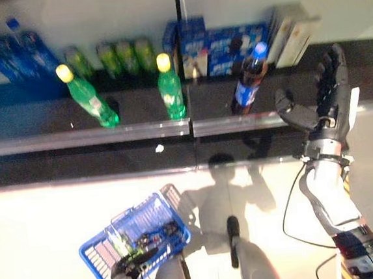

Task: Pick up the drink and place into the basket.

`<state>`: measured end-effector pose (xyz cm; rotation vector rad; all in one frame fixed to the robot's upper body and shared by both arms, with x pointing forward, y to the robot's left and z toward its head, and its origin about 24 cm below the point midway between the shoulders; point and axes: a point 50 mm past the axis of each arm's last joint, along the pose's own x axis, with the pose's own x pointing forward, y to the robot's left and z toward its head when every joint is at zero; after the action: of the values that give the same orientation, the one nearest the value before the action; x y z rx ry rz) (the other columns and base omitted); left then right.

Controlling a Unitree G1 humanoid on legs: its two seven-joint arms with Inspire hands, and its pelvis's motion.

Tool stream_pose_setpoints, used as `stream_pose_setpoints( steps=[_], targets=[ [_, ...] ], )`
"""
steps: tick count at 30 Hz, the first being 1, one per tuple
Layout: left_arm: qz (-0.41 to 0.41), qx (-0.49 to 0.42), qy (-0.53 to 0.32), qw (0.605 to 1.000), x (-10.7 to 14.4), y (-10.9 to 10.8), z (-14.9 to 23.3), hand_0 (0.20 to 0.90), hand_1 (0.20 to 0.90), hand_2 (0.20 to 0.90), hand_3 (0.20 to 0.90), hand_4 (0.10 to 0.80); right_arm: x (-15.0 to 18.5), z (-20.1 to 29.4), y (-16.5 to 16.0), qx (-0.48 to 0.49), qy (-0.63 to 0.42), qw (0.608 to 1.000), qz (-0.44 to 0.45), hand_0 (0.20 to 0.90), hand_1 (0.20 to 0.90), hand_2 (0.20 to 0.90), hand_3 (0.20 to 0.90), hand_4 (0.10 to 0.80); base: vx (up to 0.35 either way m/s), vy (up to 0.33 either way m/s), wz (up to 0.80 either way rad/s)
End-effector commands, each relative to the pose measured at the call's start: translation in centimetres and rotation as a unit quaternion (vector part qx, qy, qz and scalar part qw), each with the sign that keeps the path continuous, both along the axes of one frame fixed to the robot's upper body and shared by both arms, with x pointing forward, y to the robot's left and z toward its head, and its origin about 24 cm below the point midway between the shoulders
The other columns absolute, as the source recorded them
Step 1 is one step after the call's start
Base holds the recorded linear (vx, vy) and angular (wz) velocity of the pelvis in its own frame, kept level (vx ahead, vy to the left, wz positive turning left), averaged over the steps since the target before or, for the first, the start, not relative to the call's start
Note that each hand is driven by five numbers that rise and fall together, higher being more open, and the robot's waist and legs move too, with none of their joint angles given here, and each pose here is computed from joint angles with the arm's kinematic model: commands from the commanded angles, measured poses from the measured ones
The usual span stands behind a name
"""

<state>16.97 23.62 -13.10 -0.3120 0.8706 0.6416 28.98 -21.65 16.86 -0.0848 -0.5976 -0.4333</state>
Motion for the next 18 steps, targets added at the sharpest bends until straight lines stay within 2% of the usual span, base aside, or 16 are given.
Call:
stream_pose_setpoints(
  steps=[1,11,18],
  targets=[
    [0.012,-0.005,0.04,0.999,-3.2,-0.1,-1.3,0.3,0.3,0.3,0.2,0.1,-0.9,6.9,1.2,-0.008,-0.18,0.984,-0.008,0.9,0.9,0.9,0.9,0.8,-0.091,-0.01,0.15],
    [0.002,-0.012,-0.005,1.0,-0.3,-0.8,-0.1,0.3,0.3,0.3,0.2,0.1,0.1,9.4,1.3,-0.004,-0.208,0.978,-0.028,0.9,0.9,0.9,0.9,0.8,-0.038,-0.001,0.05],
    [0.007,-0.015,-0.012,1.0,-0.1,-0.9,0.1,0.3,0.3,0.3,0.2,0.1,0.4,9.5,2.0,-0.008,-0.198,0.98,-0.009,0.9,0.9,0.9,0.9,0.8,0.005,0.001,0.01]
  ],
)
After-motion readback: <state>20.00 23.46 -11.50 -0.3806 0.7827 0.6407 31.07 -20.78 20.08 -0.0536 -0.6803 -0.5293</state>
